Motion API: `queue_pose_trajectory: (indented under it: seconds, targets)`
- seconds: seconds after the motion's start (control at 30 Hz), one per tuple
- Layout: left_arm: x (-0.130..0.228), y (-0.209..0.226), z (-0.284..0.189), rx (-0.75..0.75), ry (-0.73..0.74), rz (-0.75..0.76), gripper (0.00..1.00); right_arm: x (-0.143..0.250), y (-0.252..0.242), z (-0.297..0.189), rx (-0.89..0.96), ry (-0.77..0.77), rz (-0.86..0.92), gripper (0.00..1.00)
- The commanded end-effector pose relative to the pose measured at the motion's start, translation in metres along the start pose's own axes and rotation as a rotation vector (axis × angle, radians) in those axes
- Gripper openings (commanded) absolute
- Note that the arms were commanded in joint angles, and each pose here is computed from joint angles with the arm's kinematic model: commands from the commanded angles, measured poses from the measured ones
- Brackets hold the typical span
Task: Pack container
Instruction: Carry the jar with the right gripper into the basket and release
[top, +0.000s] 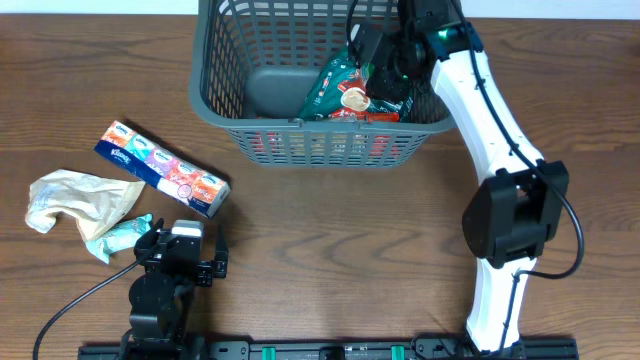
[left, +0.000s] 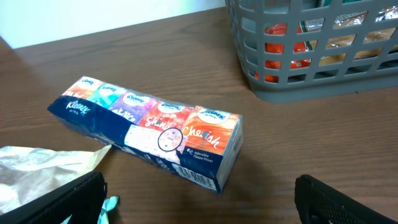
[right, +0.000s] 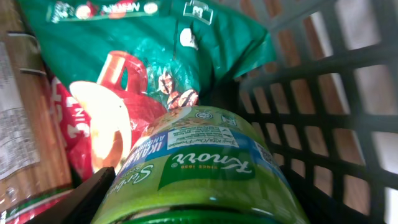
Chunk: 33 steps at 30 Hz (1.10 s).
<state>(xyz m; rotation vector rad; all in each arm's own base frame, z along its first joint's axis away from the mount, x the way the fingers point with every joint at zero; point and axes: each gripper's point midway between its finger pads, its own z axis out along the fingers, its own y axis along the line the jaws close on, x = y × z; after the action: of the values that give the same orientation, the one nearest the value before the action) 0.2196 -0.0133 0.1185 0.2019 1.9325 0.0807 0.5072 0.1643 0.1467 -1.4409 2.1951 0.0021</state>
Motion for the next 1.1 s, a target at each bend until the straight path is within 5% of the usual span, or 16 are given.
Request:
queue_pose_trajectory:
  seconds: [0.0,0.17,0.33,0.47,0.63,0.8,0.9,1.07]
  targets:
    - [0.007,-0.001,0.003,0.001,0.015,-0.004,0.98,0.005,-0.003,0.011,-0.010,0.008,0.004,0.01]
    - [0.007,-0.001,0.003,0.001,0.015,-0.004,0.98,0.018,0.003,0.034,-0.050,0.046,0.068,0.01]
    - [0.007,-0.001,0.003,0.001,0.015,-0.004,0.99,0.025,0.009,0.041,-0.076,0.071,0.092,0.19]
    - [0.007,-0.001,0.003,0.001,0.015,-0.004,0.98,0.022,0.008,0.036,-0.067,0.064,0.112,0.57]
    - [0.007,-0.001,0.003,0.001,0.015,-0.004,0.98,0.014,0.004,0.016,-0.042,0.042,0.169,0.85]
    - [0.007,-0.001,0.003,0.001,0.015,-0.004,0.98,0.000,-0.018,-0.021,0.067,-0.010,0.175,0.90]
    - [0.007,-0.001,0.003,0.002,0.015,-0.004,0.98,0.002,-0.061,-0.055,0.305,-0.008,0.349,0.99]
    - [0.007,-0.001,0.003,0.002,0.015,-0.004,0.99,0.006,-0.094,-0.108,0.499,-0.043,0.453,0.99]
